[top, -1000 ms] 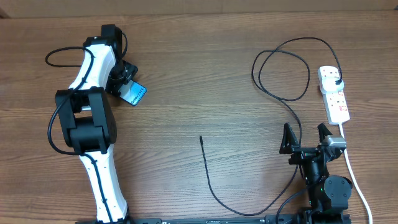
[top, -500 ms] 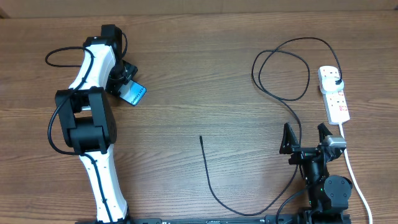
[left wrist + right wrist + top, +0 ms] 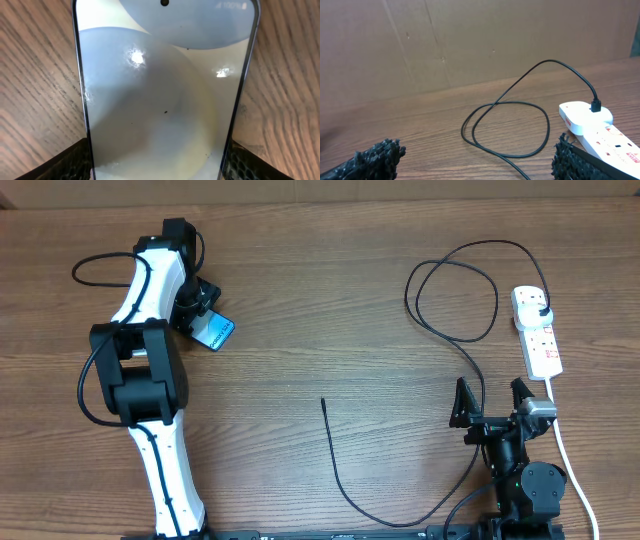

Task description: Plug charger to phone and switch on socket

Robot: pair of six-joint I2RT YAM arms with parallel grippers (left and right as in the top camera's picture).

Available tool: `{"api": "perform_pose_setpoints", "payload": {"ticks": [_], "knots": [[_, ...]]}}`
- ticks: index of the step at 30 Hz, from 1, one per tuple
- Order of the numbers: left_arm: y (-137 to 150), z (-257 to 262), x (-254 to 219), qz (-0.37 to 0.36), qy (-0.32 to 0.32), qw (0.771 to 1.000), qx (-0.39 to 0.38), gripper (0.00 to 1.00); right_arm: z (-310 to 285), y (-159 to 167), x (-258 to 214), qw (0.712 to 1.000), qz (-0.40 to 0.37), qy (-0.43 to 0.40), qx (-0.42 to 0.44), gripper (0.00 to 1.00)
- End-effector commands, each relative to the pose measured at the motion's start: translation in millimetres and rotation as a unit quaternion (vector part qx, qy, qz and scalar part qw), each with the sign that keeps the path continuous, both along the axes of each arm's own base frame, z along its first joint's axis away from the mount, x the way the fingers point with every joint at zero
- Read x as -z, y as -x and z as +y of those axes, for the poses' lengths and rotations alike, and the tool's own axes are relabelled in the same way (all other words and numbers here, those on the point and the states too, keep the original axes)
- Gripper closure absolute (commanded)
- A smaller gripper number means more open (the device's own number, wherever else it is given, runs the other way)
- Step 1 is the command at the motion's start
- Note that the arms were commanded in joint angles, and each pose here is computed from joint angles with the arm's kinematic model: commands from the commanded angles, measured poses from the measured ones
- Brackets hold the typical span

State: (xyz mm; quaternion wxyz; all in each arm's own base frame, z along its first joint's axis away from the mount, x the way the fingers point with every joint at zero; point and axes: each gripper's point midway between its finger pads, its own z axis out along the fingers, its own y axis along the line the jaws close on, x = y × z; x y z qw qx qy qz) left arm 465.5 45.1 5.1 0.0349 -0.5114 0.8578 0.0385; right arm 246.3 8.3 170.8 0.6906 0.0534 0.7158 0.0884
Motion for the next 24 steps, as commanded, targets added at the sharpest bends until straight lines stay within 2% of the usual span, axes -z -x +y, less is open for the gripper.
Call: {"api": "perform_pose_setpoints", "payload": {"ticks": [1,24], "knots": [[-1,7,5,0.013,-0.015,1.0,0.008,0.96,-2,0,1,1.0,-0.003,0.002,0.006,0.0],[-47,-17,-35,-0.072,0.045,0.994,0.068,0.96,-2,0,1,1.0,-0.003,0.002,0.006,0.0]]}}
